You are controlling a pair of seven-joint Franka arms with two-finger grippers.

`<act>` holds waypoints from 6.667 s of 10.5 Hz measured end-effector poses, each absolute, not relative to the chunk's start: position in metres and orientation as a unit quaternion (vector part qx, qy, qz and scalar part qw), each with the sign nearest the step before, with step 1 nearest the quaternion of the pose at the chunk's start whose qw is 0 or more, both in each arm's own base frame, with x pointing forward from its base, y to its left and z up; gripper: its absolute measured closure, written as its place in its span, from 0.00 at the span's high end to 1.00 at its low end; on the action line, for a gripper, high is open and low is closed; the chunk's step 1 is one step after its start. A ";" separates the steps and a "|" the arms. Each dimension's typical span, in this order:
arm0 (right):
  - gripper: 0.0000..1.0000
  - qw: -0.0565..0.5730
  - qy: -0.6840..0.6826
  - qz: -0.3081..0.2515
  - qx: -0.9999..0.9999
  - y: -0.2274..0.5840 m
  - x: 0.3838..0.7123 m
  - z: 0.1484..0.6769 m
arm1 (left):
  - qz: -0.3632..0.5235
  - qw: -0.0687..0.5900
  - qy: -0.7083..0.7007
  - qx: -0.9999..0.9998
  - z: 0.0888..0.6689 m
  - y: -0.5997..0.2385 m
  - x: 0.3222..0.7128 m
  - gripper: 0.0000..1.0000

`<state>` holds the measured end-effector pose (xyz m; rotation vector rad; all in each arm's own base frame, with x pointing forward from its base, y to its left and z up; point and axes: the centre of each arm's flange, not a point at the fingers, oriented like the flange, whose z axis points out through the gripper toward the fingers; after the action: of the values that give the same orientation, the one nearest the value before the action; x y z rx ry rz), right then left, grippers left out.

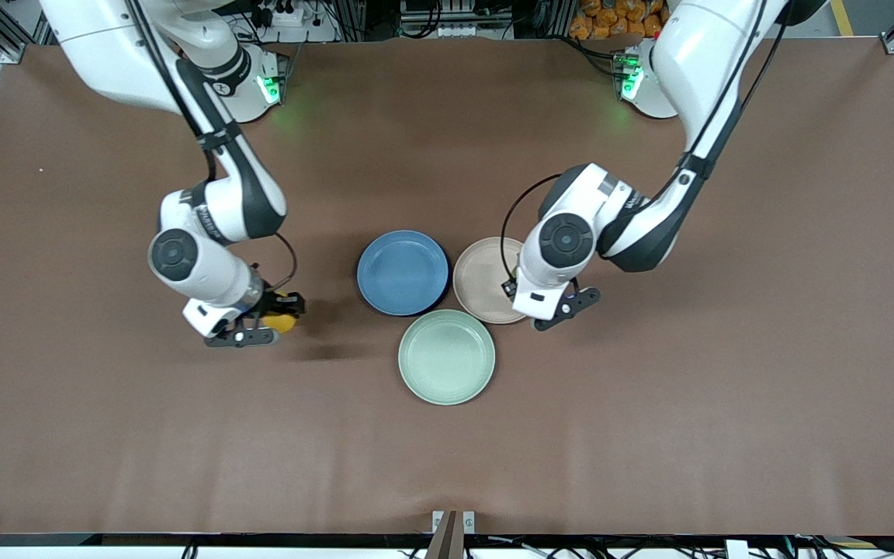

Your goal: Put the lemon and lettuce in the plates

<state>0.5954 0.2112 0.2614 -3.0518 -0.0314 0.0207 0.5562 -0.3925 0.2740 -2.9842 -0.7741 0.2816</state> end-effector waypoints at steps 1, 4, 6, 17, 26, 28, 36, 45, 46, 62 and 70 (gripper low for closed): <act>0.61 0.050 -0.003 0.004 -0.999 0.239 0.589 0.267 | 0.092 0.023 -0.255 -0.962 0.273 -0.397 0.554 0.13; 0.61 0.053 0.014 0.008 -0.998 0.298 0.567 0.271 | 0.087 0.015 -0.261 -0.961 0.281 -0.399 0.559 0.53; 0.61 0.047 0.017 0.023 -0.998 0.329 0.550 0.249 | 0.080 0.013 -0.251 -0.964 0.299 -0.392 0.566 0.80; 1.00 0.044 0.019 0.031 -0.998 0.383 0.534 0.203 | 0.007 0.049 -0.047 -0.998 0.556 -0.141 0.594 1.00; 1.00 0.020 -0.006 0.103 -0.995 0.279 0.608 0.294 | -0.016 0.021 -0.043 -0.999 0.627 -0.091 0.560 1.00; 1.00 0.017 -0.021 0.116 -0.993 0.232 0.620 0.310 | -0.011 0.019 -0.045 -0.999 0.632 -0.086 0.555 1.00; 1.00 0.013 0.028 0.085 -0.996 0.035 0.654 0.356 | -0.007 0.005 0.000 -1.000 0.649 -0.078 0.539 1.00; 1.00 -0.018 0.027 0.030 -0.999 -0.025 0.623 0.499 | 0.004 0.005 0.014 -1.000 0.639 -0.093 0.539 1.00; 1.00 -0.017 0.027 0.034 -0.999 -0.025 0.620 0.512 | 0.004 0.005 0.014 -1.000 0.639 -0.093 0.539 1.00; 1.00 0.001 0.035 0.058 -0.998 -0.032 0.562 0.624 | 0.009 0.005 0.009 -1.000 0.632 -0.088 0.543 1.00; 1.00 0.002 0.042 0.062 -0.997 -0.039 0.562 0.620 | 0.009 0.005 0.002 -1.000 0.632 -0.080 0.545 1.00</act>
<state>0.5624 -0.0392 0.6202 -3.1288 0.1304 0.1938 0.5445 -0.0803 0.6325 -3.1321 0.0064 0.0271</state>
